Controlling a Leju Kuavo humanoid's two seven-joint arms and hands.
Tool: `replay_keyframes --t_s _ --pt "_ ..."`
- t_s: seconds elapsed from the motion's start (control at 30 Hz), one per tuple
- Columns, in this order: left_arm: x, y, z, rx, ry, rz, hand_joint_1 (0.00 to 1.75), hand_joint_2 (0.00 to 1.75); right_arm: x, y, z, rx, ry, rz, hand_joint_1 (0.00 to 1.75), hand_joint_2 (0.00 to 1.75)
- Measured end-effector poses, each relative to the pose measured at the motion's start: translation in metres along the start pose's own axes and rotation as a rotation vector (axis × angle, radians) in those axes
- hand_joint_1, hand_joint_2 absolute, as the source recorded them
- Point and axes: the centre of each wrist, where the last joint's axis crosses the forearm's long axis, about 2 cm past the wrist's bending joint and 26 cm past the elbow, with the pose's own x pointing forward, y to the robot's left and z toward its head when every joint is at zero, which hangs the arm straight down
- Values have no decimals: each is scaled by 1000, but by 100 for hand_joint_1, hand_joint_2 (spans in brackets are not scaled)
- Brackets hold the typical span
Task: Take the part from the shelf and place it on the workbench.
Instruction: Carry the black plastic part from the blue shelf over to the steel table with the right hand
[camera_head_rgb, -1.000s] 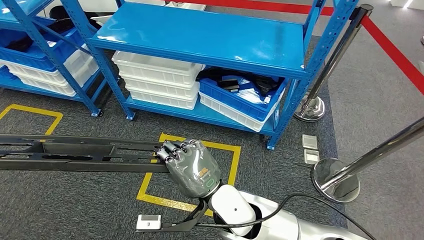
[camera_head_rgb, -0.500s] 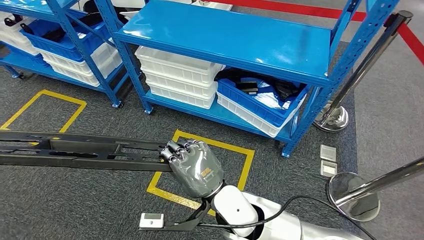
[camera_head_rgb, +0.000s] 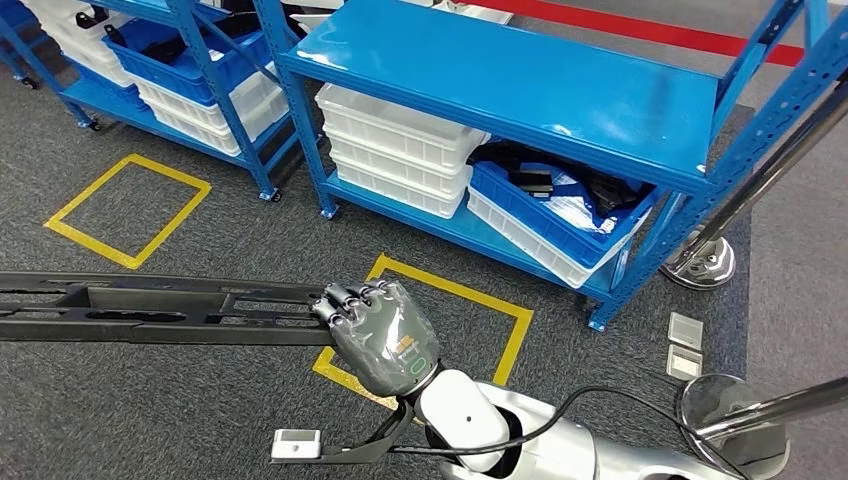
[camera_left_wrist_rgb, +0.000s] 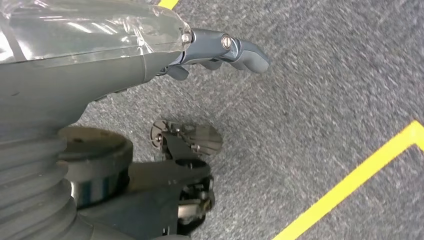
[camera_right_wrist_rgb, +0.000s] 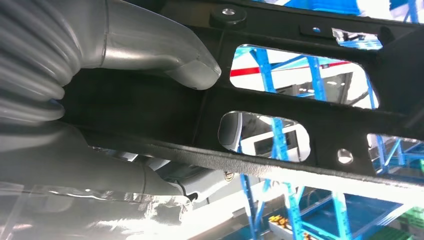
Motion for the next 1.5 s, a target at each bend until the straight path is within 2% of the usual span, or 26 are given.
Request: replay_keyframes --t_s 1.5 --pt "2 0 -1 6 -6 -2 0 175 0 0 0 10 15 8 175 175"
